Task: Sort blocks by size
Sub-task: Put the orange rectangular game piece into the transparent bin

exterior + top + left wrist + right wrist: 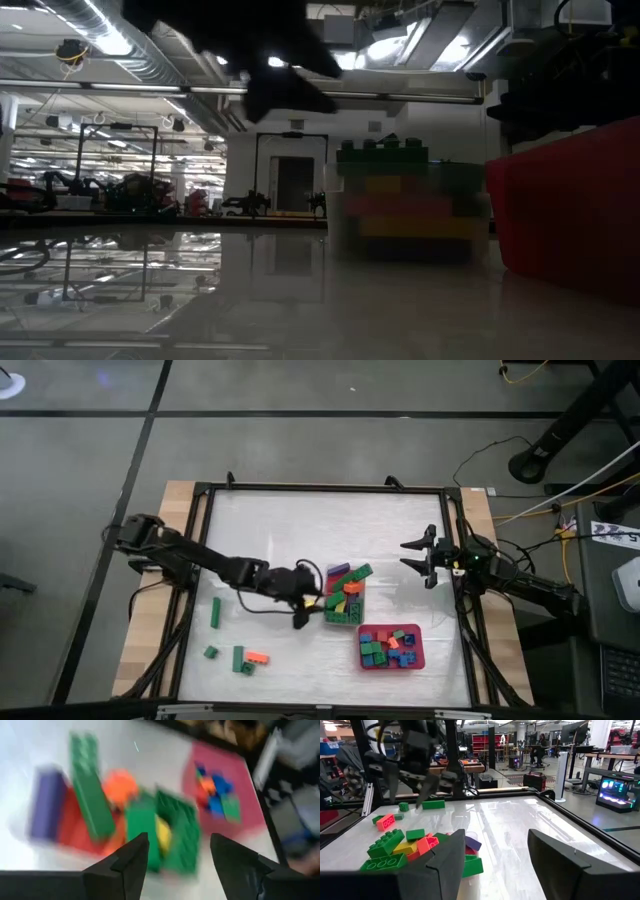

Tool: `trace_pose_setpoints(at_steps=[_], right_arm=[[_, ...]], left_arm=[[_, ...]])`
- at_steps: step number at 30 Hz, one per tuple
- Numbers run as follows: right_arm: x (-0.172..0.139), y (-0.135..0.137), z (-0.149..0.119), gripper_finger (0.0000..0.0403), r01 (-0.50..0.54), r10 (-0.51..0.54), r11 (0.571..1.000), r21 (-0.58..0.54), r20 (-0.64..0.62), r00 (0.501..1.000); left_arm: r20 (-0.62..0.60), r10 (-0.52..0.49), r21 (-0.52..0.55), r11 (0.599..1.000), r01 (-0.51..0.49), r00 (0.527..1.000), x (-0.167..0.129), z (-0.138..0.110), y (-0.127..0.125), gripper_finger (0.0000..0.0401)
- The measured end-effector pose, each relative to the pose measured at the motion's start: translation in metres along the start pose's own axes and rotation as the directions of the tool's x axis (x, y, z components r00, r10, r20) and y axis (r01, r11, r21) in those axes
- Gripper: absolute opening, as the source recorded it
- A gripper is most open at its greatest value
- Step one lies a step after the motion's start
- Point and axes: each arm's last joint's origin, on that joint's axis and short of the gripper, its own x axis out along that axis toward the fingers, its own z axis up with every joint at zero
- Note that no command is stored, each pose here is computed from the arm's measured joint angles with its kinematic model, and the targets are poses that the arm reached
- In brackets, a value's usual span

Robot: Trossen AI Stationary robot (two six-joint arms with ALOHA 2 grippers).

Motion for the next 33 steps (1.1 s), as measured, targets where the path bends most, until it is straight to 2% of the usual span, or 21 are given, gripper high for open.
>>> trace_pose_setpoints(at_steps=[5,10,18,23,29,33], right_arm=[[0.000,0.000,0.000,0.0214,0.000,0.000,1.000,0.000,0.000,1.000],[0.000,0.000,0.000,0.0214,0.000,0.000,1.000,0.000,0.000,1.000],[0.000,0.000,0.000,0.0214,0.000,0.000,1.000,0.000,0.000,1.000],[0.000,0.000,0.000,0.0214,0.000,0.000,1.000,0.000,0.000,1.000],[0.000,0.000,0.000,0.0214,0.000,0.000,1.000,0.000,0.000,1.000],[0.000,0.000,0.000,0.0214,0.000,0.000,1.000,0.000,0.001,1.000]], left_arm=[[-0.181,-0.086,-0.047,0.996,0.079,0.980,-0.020,-0.016,-0.021,0.0200],[-0.348,-0.164,-0.037,0.986,0.162,0.923,-0.034,-0.040,-0.046,0.0200],[-0.565,-0.117,0.066,0.980,0.187,0.817,-0.057,-0.081,-0.072,0.0200],[-0.574,-0.083,0.112,0.977,0.179,0.815,-0.068,-0.094,-0.086,0.0200],[-0.516,-0.011,0.207,0.969,0.137,0.857,-0.075,-0.103,-0.095,0.0200],[-0.503,0.003,0.215,0.969,0.122,0.864,-0.074,-0.108,-0.098,0.0200]])
